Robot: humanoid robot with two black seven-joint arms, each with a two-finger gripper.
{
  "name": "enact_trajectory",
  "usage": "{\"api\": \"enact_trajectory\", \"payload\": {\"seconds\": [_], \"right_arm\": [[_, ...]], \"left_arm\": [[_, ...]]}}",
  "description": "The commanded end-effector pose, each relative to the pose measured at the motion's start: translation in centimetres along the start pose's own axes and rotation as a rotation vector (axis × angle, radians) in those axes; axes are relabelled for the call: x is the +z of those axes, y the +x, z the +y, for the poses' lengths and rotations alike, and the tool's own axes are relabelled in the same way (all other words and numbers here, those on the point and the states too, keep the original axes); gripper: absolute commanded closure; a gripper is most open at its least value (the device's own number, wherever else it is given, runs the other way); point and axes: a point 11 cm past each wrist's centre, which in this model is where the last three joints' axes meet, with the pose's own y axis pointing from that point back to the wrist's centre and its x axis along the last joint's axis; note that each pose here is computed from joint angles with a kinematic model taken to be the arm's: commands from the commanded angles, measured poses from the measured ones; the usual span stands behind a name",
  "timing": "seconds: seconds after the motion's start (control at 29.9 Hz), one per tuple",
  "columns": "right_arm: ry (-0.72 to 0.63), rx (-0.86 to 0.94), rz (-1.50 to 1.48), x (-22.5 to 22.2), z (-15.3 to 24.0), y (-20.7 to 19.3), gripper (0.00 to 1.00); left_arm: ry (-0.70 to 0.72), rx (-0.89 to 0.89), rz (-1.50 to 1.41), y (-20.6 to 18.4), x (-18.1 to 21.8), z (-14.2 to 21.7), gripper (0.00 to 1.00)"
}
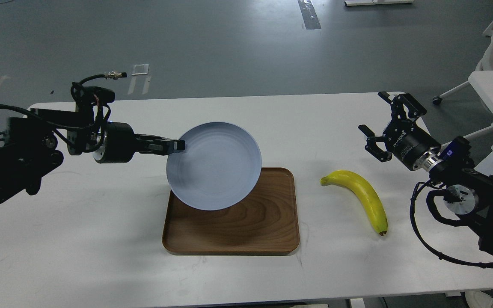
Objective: Place banana on plate with both arms
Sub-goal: 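Lift the blue plate with the left gripper and set it on the tray, then open the left gripper, release the plate, and withdraw the left arm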
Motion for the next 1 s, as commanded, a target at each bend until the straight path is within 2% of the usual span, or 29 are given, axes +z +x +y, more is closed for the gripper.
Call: {"api": "enact_trajectory", "payload": {"seconds": [0.0,0.33,0.97], "right_arm": [[0.001,0.0,0.001,-0.1,0.0,0.0,0.0],[0.001,0.003,0.003,-0.1,0.1,0.2,0.0],[0.007,0.003,0.01,-0.6,0.0,0.3,0.0]], "left_arm": [[0.005,-0.035,-0.012,-0.4,0.7,-2.3,1.0],[0.03,-0.14,-0.051,-2.1,2.0,-7.3,1.0],[0.075,-0.181,-0.05,-3.4,1.4,-8.9,1.0]]}}
